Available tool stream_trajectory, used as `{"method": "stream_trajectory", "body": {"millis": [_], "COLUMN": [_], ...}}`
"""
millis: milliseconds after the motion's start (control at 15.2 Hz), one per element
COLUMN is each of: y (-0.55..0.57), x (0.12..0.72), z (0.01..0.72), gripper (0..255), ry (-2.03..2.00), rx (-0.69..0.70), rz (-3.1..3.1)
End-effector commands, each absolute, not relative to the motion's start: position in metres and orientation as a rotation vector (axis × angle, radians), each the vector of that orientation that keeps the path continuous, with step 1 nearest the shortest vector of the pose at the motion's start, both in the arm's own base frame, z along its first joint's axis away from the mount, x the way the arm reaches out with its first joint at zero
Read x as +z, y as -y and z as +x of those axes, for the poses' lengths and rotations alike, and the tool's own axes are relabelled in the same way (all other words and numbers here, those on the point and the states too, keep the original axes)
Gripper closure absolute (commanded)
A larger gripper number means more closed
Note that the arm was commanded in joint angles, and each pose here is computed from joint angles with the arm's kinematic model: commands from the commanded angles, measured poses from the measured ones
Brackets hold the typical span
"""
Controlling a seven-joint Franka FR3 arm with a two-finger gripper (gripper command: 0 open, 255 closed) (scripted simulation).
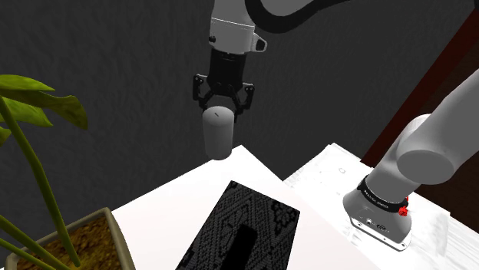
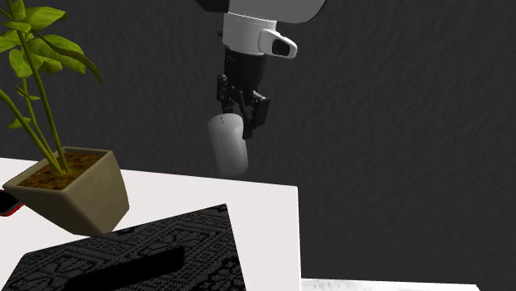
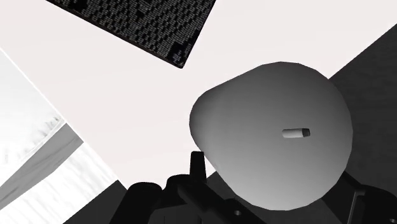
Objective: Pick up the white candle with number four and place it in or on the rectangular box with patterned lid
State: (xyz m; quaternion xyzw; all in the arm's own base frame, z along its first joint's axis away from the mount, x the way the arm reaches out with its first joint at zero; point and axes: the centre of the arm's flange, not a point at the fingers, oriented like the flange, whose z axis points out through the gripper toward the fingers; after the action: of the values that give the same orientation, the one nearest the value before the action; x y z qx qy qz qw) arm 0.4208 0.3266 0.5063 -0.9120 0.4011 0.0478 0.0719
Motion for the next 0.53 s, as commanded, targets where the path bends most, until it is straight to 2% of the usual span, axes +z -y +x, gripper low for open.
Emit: {"method": "stream_trajectory", "body": {"millis": [0, 264, 462], "y": [-0.326, -0.326, -0.349], "x": [0.516, 0.533, 0.538], "z": [0.421, 0.421, 0.389], "gripper": [255, 255, 255], "ry": [-1.205, -1.205, -1.205], "rx": [0.144, 0.144, 0.144], "rz": [-2.741, -2.741, -2.741]}}
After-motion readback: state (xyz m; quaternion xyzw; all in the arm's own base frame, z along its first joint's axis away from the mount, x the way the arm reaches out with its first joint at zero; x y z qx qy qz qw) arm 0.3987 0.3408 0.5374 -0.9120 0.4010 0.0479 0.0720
